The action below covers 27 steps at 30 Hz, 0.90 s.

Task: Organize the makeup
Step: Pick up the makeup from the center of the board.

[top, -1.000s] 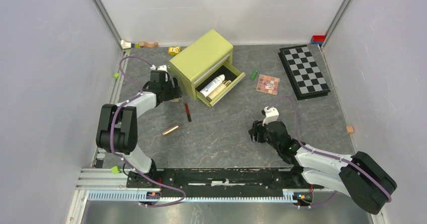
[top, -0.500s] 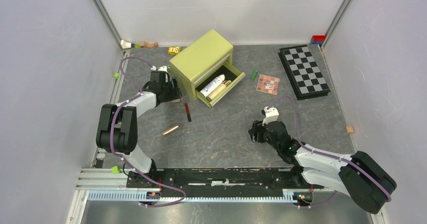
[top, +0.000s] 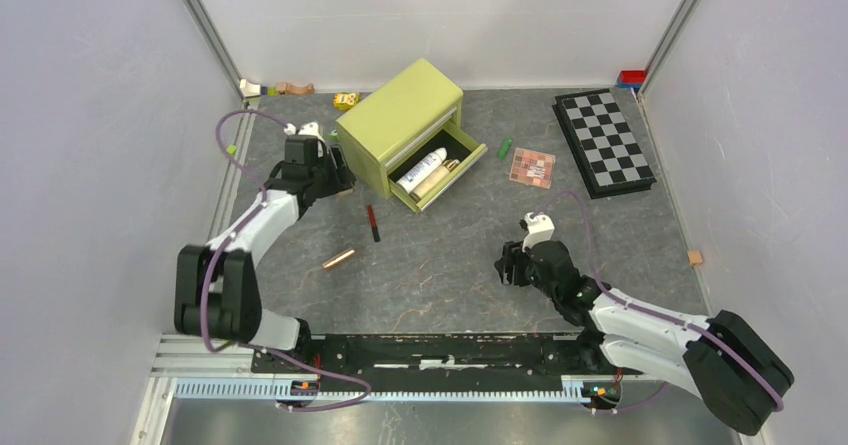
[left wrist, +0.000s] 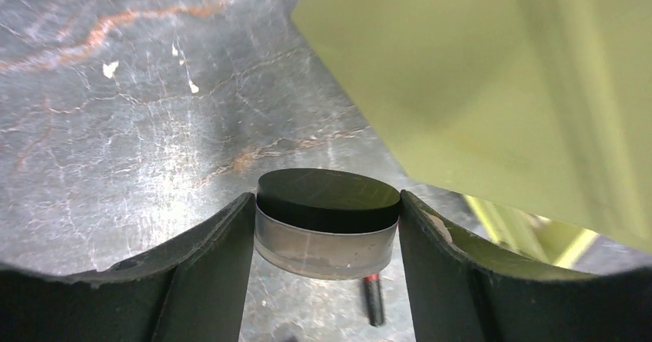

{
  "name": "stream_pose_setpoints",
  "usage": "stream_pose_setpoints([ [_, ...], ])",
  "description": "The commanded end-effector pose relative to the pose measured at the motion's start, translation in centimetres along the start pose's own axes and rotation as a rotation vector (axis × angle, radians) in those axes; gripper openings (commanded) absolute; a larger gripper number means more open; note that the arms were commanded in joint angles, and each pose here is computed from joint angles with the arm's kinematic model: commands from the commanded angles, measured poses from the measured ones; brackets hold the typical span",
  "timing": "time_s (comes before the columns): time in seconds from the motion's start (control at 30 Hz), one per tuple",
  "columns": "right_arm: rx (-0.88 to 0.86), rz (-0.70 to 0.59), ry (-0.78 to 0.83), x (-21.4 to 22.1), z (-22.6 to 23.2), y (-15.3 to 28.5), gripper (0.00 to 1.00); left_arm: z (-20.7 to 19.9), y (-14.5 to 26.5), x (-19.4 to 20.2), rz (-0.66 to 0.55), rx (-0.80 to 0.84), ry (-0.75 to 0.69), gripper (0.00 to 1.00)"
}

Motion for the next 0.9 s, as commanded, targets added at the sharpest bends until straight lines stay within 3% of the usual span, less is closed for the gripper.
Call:
stream_pose_setpoints([
  [0.0, 0.023, 0.123, 0.011, 1.6, -0.6, 1.3, 0.64, -1.0, 4.7, -3.3, -0.14, 0.041, 0.081, 0.53],
  [0.3, -0.348, -0.052, -0.043, -3.9, 6.3, 3.7, 0.67, -5.4, 13.4, -3.1, -0.264, 0.362, 0.205, 0.52],
  [0.5, -0.458, -0.189, -0.064, -7.4, 8.8, 5.0, 0.67, -7.6, 17.8, -2.6, -0.315, 0.55, 0.39, 0.51],
  [0.67, -0.522, -0.389, -0.002, -10.0, 10.3, 6.1, 0.66, -8.1, 20.0, -2.9, -0.324, 0.616, 0.582, 0.47],
  [0.87, -0.578, -0.546, 0.101, -11.3, 12.4, 7.3, 0.66, -8.3, 21.6, -3.5, -0.364, 0.658, 0.635, 0.46],
])
Point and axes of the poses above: each gripper's point midway between its finger pads, its own y axis back along the fingers, its own z axis along the line the jaws close on, x = y × z, the point moved 4 cm from there along y, back along the fingers, and after that the axes turned 14 degrees about -y, right-handed, at the moved point
